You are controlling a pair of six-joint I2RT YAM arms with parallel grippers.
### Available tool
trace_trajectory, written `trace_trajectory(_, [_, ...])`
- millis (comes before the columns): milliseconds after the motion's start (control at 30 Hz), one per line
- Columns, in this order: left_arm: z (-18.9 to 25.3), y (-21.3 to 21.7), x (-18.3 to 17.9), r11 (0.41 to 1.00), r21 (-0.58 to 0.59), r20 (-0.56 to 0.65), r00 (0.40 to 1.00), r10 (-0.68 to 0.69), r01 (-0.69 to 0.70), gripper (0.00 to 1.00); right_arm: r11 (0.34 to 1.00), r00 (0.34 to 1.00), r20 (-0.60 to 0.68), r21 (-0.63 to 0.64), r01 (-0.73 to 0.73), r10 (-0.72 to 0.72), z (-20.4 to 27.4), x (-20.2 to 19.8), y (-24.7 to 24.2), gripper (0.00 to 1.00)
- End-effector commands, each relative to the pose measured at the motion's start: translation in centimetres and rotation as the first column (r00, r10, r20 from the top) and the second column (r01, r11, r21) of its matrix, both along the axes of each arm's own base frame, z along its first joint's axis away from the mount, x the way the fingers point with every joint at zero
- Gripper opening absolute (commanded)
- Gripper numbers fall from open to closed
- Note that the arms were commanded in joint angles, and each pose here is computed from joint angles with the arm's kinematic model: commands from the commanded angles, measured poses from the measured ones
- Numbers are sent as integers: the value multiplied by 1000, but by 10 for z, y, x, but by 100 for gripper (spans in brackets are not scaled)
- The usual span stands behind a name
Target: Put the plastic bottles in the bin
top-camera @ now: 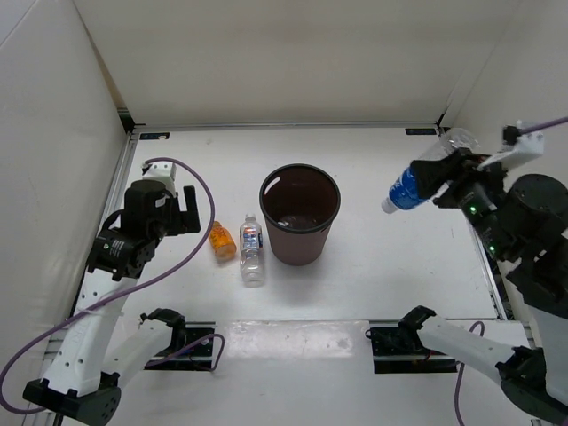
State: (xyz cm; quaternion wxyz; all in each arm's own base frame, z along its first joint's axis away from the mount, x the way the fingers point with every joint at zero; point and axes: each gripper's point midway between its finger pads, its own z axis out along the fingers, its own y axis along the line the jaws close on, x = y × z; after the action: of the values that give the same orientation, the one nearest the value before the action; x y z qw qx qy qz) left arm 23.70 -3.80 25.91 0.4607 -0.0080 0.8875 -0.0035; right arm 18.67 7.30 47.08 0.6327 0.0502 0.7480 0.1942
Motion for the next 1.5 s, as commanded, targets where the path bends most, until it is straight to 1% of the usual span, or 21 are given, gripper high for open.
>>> trace_trajectory(0, [10, 1, 0, 1000, -14, 33, 999, 3, -2, 100, 988, 966, 236, -134, -79, 109, 43, 28, 33, 38])
trace_trajectory(100, [9, -2, 0, 1000, -24, 33, 999, -11, 12, 100, 953, 942, 233, -239, -184, 241, 31, 41, 77, 36])
trace_trajectory(133, [9, -2, 0, 1000, -23, 32, 999, -10, 11, 100, 943, 941, 233, -282, -177, 247, 29, 44, 82, 35])
trace_trajectory(167, [8, -2, 2, 1000, -19, 30, 1000, -6, 7, 100, 917, 926, 237, -343, -205, 295, 25, 48, 108, 35])
trace_trajectory(233, [7, -3, 3, 1000, -15, 16, 1000, -10, 11, 100, 894, 930, 240, -419, -159, 278, 16, 50, 121, 33])
trace_trajectory(367, [3, -2, 3, 1000, -11, 3, 1000, -10, 10, 100, 871, 908, 208, -422, -252, 364, 0, 57, 173, 33])
trace_trajectory(400, [6, -2, 2, 1000, -15, 16, 1000, -10, 11, 100, 856, 887, 195, -410, -315, 419, -2, 54, 185, 35])
trace_trajectory(500, [5, -1, 1, 1000, -10, 14, 1000, -6, 6, 100, 842, 884, 143, -402, -360, 446, -19, 61, 204, 41])
trace_trajectory(633, [5, -1, 2, 1000, -9, 14, 1000, -8, 8, 100, 822, 881, 84, -410, -395, 465, -30, 65, 222, 55])
trace_trajectory(667, [4, -2, 2, 1000, -11, 9, 1000, -13, 14, 100, 824, 882, 76, -403, -399, 465, -31, 66, 223, 65])
trace_trajectory(733, [3, -4, 3, 1000, -13, 4, 1000, -21, 21, 100, 821, 871, 67, -376, -429, 486, -31, 62, 226, 70])
trace_trajectory(833, [3, -4, 3, 1000, -15, 5, 1000, -24, 24, 100, 823, 872, 55, -366, -435, 486, -33, 65, 224, 79])
trace_trajectory(867, [3, -4, 3, 1000, -13, 2, 1000, -22, 22, 100, 832, 878, 54, -352, -429, 475, -33, 68, 222, 85])
trace_trajectory(967, [3, -4, 3, 1000, -15, 2, 1000, -23, 23, 100, 838, 883, 55, -347, -421, 466, -32, 69, 222, 87])
trace_trajectory(1000, [2, -5, 3, 1000, -14, 2, 1000, -27, 27, 100, 843, 889, 56, -349, -409, 454, -31, 71, 220, 90])
trace_trajectory(1233, [1, -8, 4, 999, -16, -6, 999, -40, 40, 100, 861, 914, 61, -365, -354, 401, -32, 68, 205, 90])
trace_trajectory(1333, [-2, -9, 4, 999, -20, -15, 999, -44, 44, 100, 896, 959, 55, -373, -239, 279, -34, 71, 172, 90])
trace_trajectory(1367, [-6, -12, 6, 998, -26, -29, 998, -56, 56, 100, 885, 973, -3, -415, -211, 231, -50, 71, 155, 90])
trace_trajectory(1400, [-11, -14, 7, 998, -28, -40, 997, -64, 63, 100, 927, 996, -18, -365, -87, 86, -52, 77, 127, 90])
trace_trajectory(1433, [-13, -18, 9, 996, -41, -40, 996, -77, 75, 100, 934, 999, -41, -355, -39, 26, -57, 75, 111, 90])
trace_trajectory(1467, [-17, -22, 10, 994, -48, -56, 994, -96, 93, 100, 912, 991, -112, -410, 17, -69, -82, 76, 84, 90])
